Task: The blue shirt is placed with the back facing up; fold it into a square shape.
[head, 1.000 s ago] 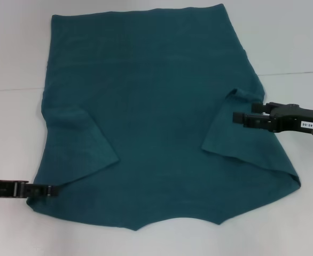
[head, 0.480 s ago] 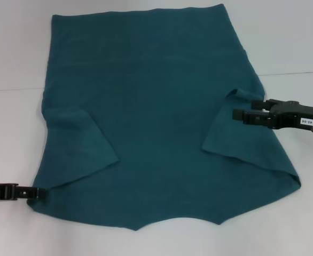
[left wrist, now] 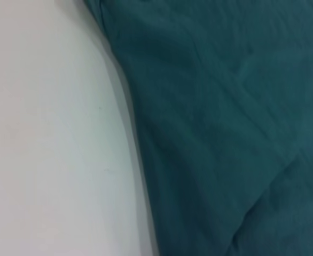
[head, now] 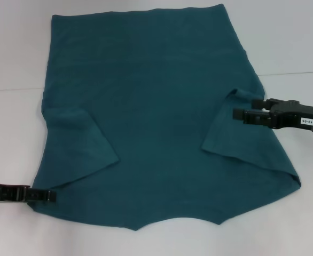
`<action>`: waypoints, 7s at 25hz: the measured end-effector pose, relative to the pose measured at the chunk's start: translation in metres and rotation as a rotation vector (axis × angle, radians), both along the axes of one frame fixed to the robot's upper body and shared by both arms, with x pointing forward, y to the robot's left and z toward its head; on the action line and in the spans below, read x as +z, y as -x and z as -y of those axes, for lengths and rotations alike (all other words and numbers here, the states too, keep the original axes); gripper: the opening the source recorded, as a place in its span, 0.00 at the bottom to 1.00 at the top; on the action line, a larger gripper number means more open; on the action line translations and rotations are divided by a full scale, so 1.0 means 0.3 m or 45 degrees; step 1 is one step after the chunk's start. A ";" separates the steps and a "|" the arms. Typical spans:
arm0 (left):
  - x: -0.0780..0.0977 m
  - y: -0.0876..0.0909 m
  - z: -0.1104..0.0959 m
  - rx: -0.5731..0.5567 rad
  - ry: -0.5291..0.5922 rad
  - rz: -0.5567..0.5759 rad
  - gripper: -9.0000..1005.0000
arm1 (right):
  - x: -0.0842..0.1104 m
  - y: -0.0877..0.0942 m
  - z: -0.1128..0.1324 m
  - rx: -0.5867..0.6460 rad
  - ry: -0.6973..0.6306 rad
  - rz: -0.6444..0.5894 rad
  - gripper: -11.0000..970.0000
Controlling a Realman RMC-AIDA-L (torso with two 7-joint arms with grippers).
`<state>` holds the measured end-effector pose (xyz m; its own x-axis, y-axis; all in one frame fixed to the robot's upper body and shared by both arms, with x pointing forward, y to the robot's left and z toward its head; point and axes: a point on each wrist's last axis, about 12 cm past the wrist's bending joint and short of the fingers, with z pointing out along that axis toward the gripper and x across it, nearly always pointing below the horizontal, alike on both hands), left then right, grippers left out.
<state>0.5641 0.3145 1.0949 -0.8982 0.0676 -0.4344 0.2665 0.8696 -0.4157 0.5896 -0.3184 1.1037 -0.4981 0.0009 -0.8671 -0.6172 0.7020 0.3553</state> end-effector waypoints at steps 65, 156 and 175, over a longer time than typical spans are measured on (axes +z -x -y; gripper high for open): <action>0.016 -0.025 0.076 -0.149 -0.070 -0.053 0.84 | 0.002 0.001 -0.001 0.005 -0.006 0.002 0.96; 0.011 -0.023 0.099 -0.164 -0.018 0.009 0.05 | -0.082 0.063 0.207 -0.414 0.021 -0.626 0.95; 0.009 -0.021 0.099 -0.162 -0.018 0.009 0.05 | -0.105 0.090 0.182 -0.352 0.012 -0.678 0.94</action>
<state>0.5705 0.2849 1.0977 -0.8787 0.1871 -0.4392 0.3782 0.8343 -0.4011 0.5627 -0.3729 1.0721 -0.8467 0.1858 -0.4986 -0.1498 0.8160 0.5583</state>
